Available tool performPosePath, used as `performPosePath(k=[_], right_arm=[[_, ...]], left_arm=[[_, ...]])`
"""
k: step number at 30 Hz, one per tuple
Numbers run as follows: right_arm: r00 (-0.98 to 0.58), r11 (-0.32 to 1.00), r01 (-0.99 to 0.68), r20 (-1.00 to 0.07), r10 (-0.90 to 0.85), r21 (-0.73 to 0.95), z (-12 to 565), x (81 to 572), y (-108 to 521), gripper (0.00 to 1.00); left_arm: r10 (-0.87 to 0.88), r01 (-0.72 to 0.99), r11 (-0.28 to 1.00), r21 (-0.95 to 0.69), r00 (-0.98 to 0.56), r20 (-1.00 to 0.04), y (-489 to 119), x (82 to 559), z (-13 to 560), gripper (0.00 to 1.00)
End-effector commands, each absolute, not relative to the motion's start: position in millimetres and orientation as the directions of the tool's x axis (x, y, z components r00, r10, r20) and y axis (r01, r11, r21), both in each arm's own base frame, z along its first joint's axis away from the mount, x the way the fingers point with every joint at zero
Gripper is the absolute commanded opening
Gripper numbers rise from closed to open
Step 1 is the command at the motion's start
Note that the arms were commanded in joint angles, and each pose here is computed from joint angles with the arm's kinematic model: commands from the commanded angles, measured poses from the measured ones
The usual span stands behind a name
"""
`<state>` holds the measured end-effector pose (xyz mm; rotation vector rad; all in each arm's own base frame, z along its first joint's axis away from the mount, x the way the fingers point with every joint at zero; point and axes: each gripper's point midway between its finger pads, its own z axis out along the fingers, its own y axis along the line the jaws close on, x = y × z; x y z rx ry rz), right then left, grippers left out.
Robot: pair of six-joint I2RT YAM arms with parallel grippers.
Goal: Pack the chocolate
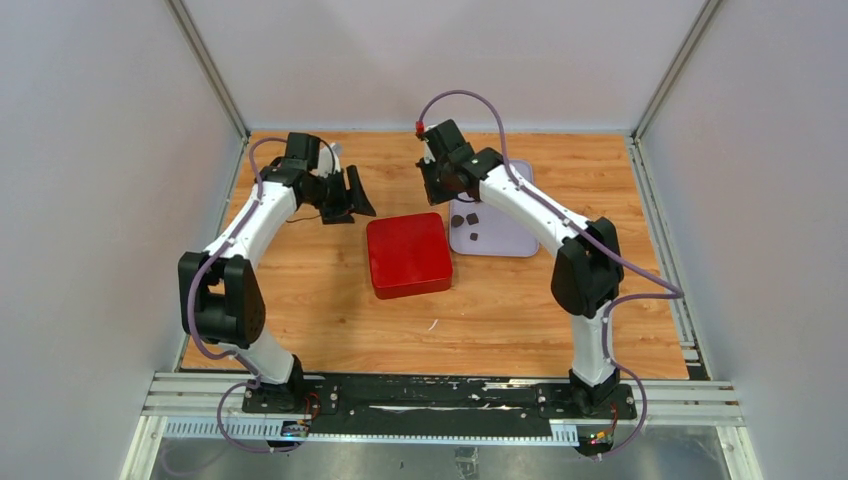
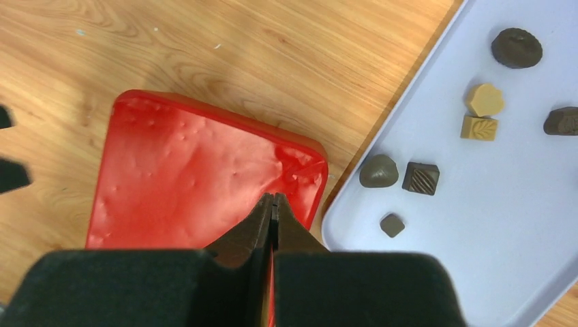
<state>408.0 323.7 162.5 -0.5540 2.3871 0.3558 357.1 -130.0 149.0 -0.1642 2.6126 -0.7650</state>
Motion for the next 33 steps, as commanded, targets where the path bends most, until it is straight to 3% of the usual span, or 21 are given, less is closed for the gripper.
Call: performPosePath(k=[1, 6, 10, 13, 15, 21, 25, 29, 33], right_arm=[[-0.724, 0.870, -0.472, -0.626, -0.289, 0.143, 152, 391, 320, 0.00], [-0.779, 0.887, -0.447, -0.539, -0.320, 0.119, 99, 383, 310, 0.00], [-0.791, 0.887, -0.450, -0.508, -0.340, 0.107, 88, 376, 304, 0.00], [-0.780, 0.887, -0.450, -0.531, -0.332, 0.107, 103, 375, 300, 0.00], [-0.768, 0.887, -0.448, -0.556, -0.318, 0.110, 120, 377, 297, 0.00], [-0.708, 0.875, -0.468, -0.644, -0.289, 0.122, 176, 375, 292, 0.00], [-0.706, 0.864, -0.480, -0.651, -0.278, 0.151, 187, 360, 287, 0.00], [-0.745, 0.855, -0.485, -0.599, -0.293, 0.185, 164, 333, 285, 0.00], [-0.796, 0.840, -0.500, -0.494, -0.350, 0.211, 116, 296, 283, 0.00]], left_arm=[[-0.260, 0.030, 0.838, -0.544, -0.856, -0.447, -149, 383, 160, 0.62], [-0.290, 0.006, 0.821, -0.571, -0.857, -0.426, -175, 403, 131, 0.19], [-0.309, -0.063, 0.848, -0.527, -0.866, -0.393, -171, 409, 91, 0.00], [-0.288, -0.090, 0.844, -0.528, -0.908, -0.305, -178, 402, 62, 0.00], [-0.256, -0.071, 0.855, -0.513, -0.919, -0.299, -182, 401, 65, 0.00], [-0.212, 0.059, 0.880, -0.471, -0.839, -0.502, -186, 421, 154, 0.00], [-0.217, 0.063, 0.906, -0.420, -0.782, -0.584, -170, 416, 186, 0.00], [-0.187, 0.026, 0.936, -0.350, -0.806, -0.561, -152, 393, 159, 0.00], [-0.173, -0.007, 0.936, -0.352, -0.880, -0.442, -154, 370, 99, 0.00]])
